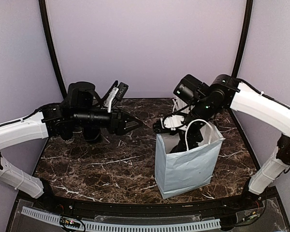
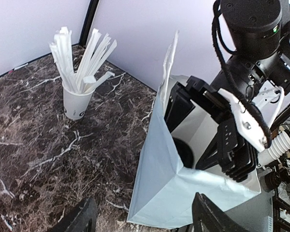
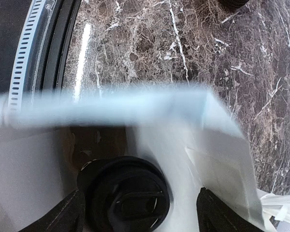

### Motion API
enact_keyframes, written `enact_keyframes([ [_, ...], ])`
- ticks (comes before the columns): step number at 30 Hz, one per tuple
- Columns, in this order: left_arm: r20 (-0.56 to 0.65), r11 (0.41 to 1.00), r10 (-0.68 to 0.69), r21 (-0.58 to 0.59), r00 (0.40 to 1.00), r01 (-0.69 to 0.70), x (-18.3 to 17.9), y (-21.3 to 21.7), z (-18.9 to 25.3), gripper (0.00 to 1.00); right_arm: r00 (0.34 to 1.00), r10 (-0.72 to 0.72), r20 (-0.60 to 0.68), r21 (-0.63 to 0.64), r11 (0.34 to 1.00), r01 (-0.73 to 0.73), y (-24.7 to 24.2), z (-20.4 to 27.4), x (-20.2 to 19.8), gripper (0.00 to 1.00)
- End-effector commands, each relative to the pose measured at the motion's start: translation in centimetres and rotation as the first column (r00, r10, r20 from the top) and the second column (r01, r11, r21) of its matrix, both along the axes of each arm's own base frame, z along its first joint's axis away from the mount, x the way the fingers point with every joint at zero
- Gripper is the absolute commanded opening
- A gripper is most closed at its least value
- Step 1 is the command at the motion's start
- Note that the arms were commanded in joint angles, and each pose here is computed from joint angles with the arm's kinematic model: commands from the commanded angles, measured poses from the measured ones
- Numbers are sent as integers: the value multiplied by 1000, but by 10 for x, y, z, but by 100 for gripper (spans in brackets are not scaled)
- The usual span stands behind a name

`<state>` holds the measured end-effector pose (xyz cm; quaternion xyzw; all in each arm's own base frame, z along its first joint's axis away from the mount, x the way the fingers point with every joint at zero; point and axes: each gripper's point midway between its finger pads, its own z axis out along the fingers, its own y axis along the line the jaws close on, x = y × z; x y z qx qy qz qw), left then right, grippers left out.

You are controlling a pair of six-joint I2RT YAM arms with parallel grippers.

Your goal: Pack the takeout coffee

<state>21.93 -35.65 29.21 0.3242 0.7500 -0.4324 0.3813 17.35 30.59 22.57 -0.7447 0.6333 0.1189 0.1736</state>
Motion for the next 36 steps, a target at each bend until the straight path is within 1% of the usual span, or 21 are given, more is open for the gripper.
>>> enact_keyframes([
  [1,12,996,-85,-1,996,85,-12,-15,18,70,999,9,50,43,999,-11,0,18,0,81],
  [4,2,994,-106,40,994,106,-12,-29,8,70,998,5,55,38,999,-7,-2,18,1,79],
  [7,8,989,-138,48,990,138,-18,-43,8,70,998,4,70,41,999,-7,-3,22,1,78],
  [11,13,986,-157,60,987,156,-21,-58,7,70,991,19,133,107,994,-33,-2,56,2,78],
  [17,12,989,-125,84,992,124,-5,-75,4,67,964,27,263,209,974,-85,-11,105,0,78],
  [23,29,983,-144,122,989,139,5,-89,-3,64,928,-38,370,252,966,-61,-28,135,5,77],
  [25,21,975,-175,144,984,170,5,-96,-10,62,908,-79,412,272,961,-40,-34,148,9,76],
  [26,33,971,-203,137,979,197,2,-99,-4,61,891,-112,440,280,960,-17,-39,155,14,76],
  [27,27,964,-221,155,975,215,0,-102,-10,59,872,-146,468,290,957,5,-45,162,19,76],
  [30,39,952,-266,165,963,256,-4,-109,-6,52,813,-241,531,319,945,72,-63,182,33,74],
  [31,32,945,-277,188,960,266,-4,-110,-13,48,794,-272,543,334,938,93,-70,189,38,74],
  [32,41,944,-284,189,958,271,-4,-112,-9,46,777,-302,552,349,930,114,-77,196,42,73],
  [33,34,935,-295,214,955,281,-4,-112,-16,40,759,-333,559,367,921,133,-84,203,46,72],
  [34,43,933,-303,216,952,287,-5,-114,-12,37,743,-363,562,383,910,155,-91,208,50,71],
  [35,38,925,-313,238,949,296,-6,-113,-18,29,723,-397,565,402,898,179,-99,214,54,70],
  [36,46,923,-319,241,947,299,-7,-114,-15,24,703,-428,568,419,886,201,-106,219,59,69],
])
